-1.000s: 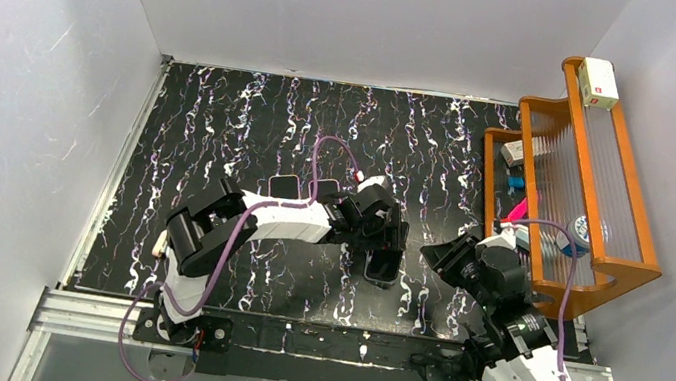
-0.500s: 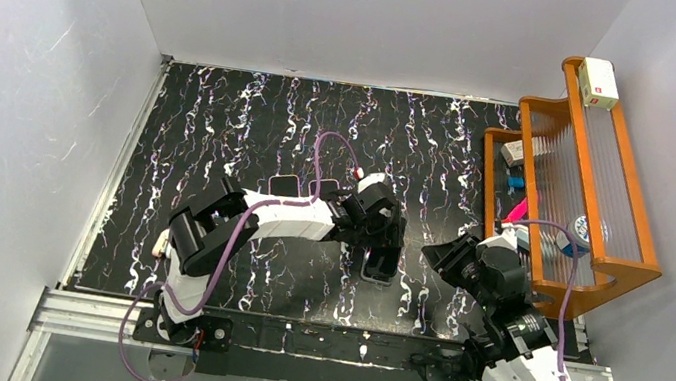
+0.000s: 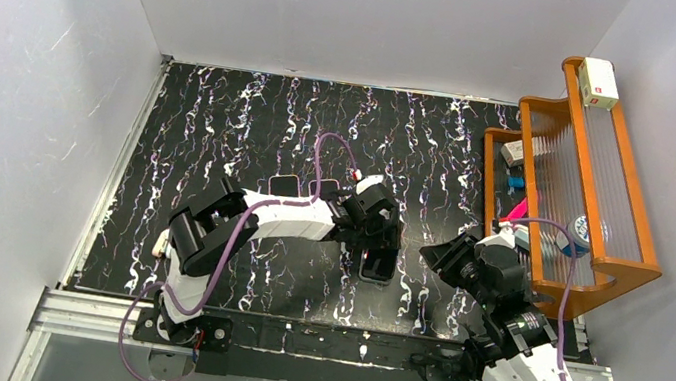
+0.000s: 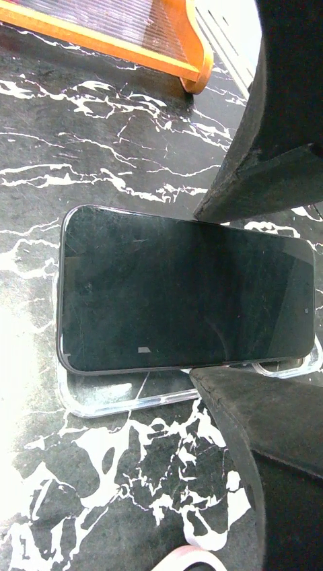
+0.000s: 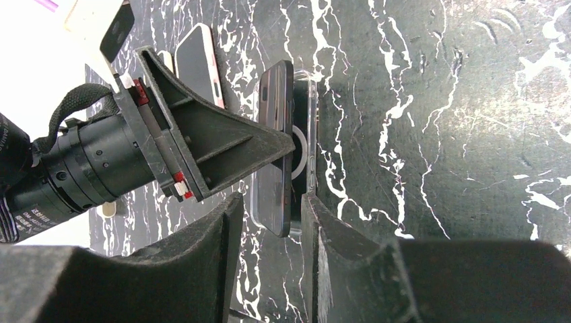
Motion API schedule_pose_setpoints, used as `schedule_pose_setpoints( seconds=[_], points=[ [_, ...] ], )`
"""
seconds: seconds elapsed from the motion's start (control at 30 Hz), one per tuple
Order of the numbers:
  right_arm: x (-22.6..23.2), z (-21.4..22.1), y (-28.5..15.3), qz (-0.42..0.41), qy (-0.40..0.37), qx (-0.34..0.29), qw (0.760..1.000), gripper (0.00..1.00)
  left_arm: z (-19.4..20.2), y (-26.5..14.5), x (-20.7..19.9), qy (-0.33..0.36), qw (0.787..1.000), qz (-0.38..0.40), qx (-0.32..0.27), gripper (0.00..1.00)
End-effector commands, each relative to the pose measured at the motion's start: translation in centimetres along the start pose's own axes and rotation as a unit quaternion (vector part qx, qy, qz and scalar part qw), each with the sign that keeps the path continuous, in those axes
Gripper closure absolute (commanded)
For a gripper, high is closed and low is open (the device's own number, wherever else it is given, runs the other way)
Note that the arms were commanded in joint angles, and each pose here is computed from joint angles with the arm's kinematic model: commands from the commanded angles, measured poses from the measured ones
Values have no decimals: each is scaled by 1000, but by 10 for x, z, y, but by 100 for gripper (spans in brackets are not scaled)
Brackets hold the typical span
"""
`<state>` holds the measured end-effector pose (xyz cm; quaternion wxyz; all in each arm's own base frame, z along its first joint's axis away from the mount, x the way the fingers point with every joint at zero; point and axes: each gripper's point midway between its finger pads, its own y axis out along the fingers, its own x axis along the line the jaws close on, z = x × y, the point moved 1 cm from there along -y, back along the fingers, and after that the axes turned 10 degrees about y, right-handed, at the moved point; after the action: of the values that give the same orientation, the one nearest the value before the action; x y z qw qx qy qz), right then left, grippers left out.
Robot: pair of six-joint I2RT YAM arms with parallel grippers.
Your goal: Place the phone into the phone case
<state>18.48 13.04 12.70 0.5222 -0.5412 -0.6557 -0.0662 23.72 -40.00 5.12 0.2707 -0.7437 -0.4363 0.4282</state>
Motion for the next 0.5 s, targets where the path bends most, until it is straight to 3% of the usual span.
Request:
schedule_pose_setpoints(
  seconds=[0.0, 0.23, 0.47],
  points=[
    [22, -8, -8, -33, -4, -4, 999, 54, -14, -23, -12, 10, 1000, 5, -11, 25],
    [24, -6, -10, -38, -5, 3, 999, 53, -19, -33, -12, 15, 1000, 2, -17, 17],
    [29, 3, -3, -52, -24, 35, 998, 53, -22, -41, 1, 28, 999, -25, -21, 21]
  ],
)
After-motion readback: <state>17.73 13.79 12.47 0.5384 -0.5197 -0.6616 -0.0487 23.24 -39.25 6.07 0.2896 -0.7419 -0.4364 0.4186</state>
